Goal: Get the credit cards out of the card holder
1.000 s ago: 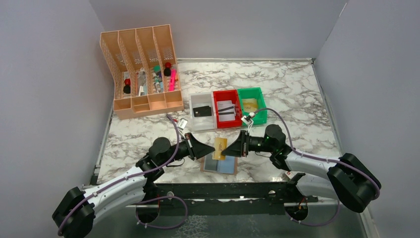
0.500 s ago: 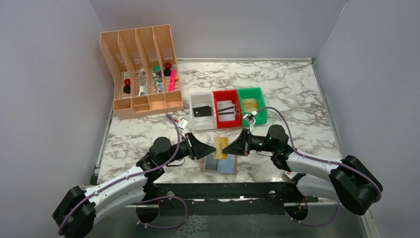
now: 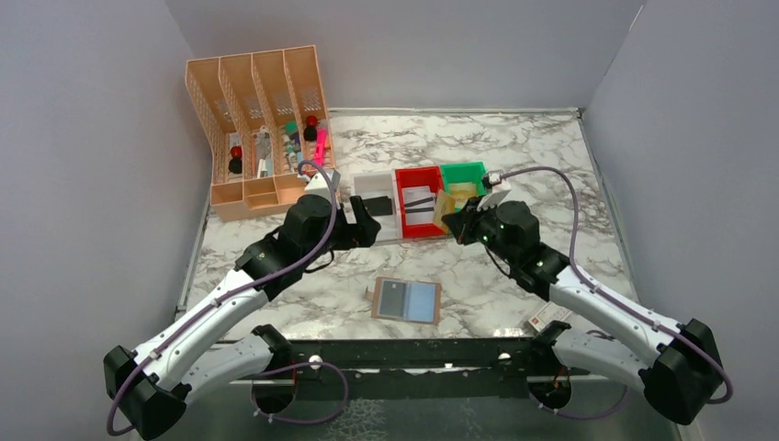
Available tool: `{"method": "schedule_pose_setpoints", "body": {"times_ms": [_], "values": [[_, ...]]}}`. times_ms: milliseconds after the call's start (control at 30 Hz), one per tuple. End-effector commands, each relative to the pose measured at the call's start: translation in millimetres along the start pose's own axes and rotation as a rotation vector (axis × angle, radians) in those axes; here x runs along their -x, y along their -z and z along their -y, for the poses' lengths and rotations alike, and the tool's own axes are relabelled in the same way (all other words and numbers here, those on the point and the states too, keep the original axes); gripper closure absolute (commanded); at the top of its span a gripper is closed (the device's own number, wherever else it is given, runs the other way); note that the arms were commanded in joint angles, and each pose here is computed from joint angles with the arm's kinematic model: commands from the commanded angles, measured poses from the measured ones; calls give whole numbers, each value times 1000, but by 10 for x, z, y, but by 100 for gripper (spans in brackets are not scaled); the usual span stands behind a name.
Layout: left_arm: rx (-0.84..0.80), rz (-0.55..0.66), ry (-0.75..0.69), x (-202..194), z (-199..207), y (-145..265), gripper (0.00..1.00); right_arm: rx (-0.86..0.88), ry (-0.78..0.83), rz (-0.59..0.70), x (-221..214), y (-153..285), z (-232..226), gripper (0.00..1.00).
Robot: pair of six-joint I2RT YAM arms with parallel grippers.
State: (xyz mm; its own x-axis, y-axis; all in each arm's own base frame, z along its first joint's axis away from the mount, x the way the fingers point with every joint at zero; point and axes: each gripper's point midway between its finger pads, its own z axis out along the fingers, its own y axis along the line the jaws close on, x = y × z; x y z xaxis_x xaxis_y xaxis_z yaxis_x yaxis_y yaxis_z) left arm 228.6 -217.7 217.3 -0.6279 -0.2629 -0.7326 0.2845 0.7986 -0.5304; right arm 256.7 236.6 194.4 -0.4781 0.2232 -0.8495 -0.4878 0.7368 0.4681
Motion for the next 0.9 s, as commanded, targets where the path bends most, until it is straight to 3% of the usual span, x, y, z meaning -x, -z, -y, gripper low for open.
{"method": "schedule_pose_setpoints", "body": {"times_ms": [0,167,233,400,533,733,867], "values": [[405,-39,-211,-24,-825,211,10,-495,365,-13,214,16,955,99],[469,-35,-216,-195,-1070,244,8,-712,581,-77,344,-90,1335,99],[457,-24,-189,-255,-1095,252,2,-699,682,-83,372,-191,1362,99],[420,32,-209,-132,-1026,287,1,-692,905,-33,548,-368,1396,99],[392,-11,-217,-206,-984,234,1,-600,1059,-119,470,-617,1405,97],[373,-63,-245,-268,-949,172,1,-539,1171,-251,345,-845,1627,98],[370,-39,-244,-228,-944,210,1,-544,1203,-266,381,-906,1719,98]]}}
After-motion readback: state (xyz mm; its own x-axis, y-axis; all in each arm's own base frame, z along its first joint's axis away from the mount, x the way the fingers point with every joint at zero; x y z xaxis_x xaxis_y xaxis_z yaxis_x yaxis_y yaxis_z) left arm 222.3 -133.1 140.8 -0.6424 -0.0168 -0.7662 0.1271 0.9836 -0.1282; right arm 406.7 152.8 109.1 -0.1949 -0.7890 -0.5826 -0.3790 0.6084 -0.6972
